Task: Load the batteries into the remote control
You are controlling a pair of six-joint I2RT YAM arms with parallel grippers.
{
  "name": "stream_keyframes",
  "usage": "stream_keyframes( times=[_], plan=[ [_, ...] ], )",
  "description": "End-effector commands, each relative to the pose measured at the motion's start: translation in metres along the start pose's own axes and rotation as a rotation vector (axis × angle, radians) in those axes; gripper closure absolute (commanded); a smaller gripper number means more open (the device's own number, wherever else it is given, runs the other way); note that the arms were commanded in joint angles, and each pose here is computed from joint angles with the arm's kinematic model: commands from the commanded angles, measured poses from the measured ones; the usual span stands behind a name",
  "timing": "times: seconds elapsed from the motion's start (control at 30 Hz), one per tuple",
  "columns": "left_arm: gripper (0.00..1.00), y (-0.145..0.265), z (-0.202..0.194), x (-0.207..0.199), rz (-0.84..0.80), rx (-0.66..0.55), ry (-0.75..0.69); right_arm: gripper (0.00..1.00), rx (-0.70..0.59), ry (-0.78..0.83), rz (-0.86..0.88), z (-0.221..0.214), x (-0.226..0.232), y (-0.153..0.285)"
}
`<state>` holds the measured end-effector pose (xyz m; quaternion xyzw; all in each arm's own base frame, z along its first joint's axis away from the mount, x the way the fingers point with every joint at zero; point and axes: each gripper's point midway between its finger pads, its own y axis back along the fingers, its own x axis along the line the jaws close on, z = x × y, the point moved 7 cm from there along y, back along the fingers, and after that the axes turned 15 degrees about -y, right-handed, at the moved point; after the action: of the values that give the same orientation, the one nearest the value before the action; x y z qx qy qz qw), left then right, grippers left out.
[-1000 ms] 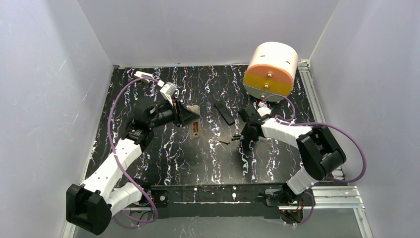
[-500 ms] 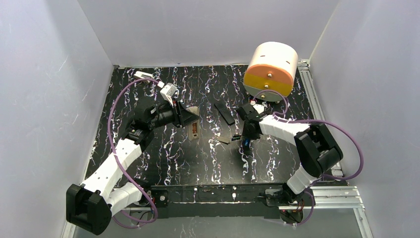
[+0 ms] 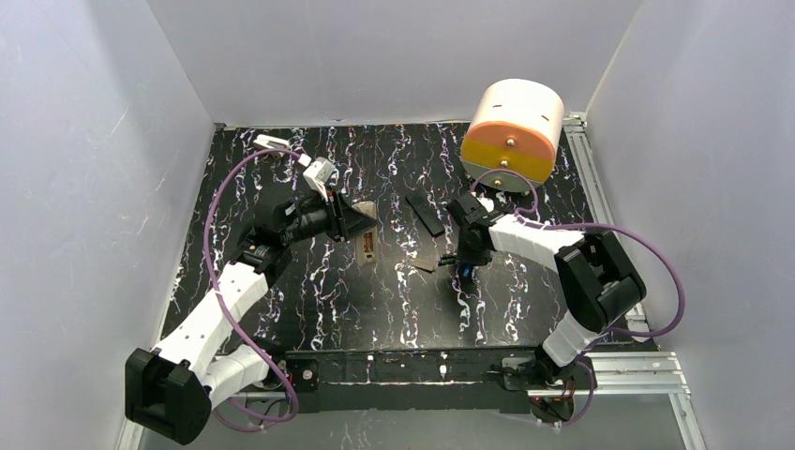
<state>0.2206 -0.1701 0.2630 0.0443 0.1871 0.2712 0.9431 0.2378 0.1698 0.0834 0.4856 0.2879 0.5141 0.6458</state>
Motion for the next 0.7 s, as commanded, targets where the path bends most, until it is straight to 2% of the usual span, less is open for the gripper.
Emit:
stream_keyframes(
  times=[0.0,0.43,0.67],
  plan=[
    [1.00,0.005,0.004,-0.002,-0.002,-0.024,-0.030,0.65,0.076,0.010,-0.076,-0.012,-0.011,0.000],
    [1.00,0.004,0.002,-0.003,-0.015,-0.016,-0.015,0.78,0.060,0.038,-0.073,-0.014,-0.006,-0.003],
    [1.00,-0.002,-0.004,0.002,-0.011,0.014,0.039,0.73,0.067,0.064,-0.065,-0.015,-0.005,-0.013]
  ],
)
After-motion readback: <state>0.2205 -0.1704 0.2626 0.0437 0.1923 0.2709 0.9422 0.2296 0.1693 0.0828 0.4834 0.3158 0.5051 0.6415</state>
